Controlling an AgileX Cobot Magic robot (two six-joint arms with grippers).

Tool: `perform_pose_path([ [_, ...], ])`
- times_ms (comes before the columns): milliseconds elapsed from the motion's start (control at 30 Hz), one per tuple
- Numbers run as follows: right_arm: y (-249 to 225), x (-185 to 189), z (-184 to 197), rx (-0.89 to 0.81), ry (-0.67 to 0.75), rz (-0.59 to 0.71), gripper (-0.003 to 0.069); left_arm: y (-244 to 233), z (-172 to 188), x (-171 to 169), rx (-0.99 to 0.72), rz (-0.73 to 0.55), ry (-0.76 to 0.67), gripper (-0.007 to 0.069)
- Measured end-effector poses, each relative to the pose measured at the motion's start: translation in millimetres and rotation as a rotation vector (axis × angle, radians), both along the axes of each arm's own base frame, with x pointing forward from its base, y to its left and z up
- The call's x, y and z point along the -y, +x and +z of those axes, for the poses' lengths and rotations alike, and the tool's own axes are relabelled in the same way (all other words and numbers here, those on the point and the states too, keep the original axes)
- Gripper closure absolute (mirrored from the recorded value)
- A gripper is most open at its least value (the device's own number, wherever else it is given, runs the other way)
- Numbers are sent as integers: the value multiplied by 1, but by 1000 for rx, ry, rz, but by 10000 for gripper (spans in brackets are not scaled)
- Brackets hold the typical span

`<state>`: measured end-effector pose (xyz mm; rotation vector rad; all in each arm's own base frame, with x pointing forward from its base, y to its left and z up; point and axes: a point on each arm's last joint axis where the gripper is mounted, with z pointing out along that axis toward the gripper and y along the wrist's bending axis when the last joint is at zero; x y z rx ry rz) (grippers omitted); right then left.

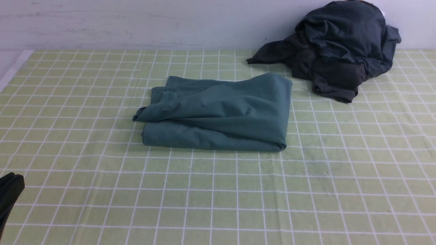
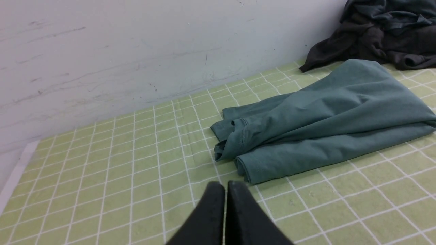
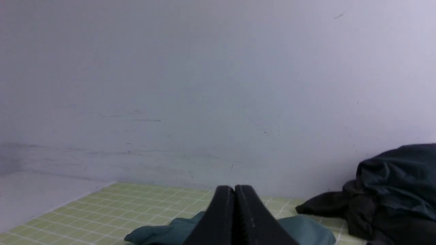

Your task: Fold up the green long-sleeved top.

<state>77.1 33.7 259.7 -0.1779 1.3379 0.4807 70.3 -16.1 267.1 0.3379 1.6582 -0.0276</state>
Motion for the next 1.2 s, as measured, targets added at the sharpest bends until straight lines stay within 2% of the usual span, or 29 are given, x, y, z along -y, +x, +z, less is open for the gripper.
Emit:
perform_pose_path([
  [133, 0, 4, -15, -106, 108, -15, 669, 0, 0, 0, 0, 0, 0, 628],
  [267, 1, 5, -32, -214, 154, -14, 669, 0, 0, 0, 0, 0, -1, 628],
  [400, -2, 6, -50, -258, 118, -13, 669, 0, 0, 0, 0, 0, -1, 628],
  [533, -4, 15, -50, -205, 26, -127, 669, 0, 0, 0, -1, 0, -1, 628],
  [700, -11, 25, -48, -75, -232, -300, 669, 0, 0, 0, -1, 0, 1, 628],
  [767, -16, 28, -49, -50, -290, -357, 669, 0, 0, 0, -1, 0, 2, 628],
  [833, -20, 30, -51, -66, -278, -400, 669, 0, 0, 0, -1, 0, 2, 628],
  [1000, -21, 35, -66, -247, -230, -459, 669, 0, 0, 0, -4, 1, 1, 628],
  [1133, -22, 35, -77, -386, -203, -439, 669, 0, 0, 0, -4, 1, 1, 628],
  [1200, -22, 34, -78, -402, -186, -431, 669, 0, 0, 0, -4, 1, 1, 628],
])
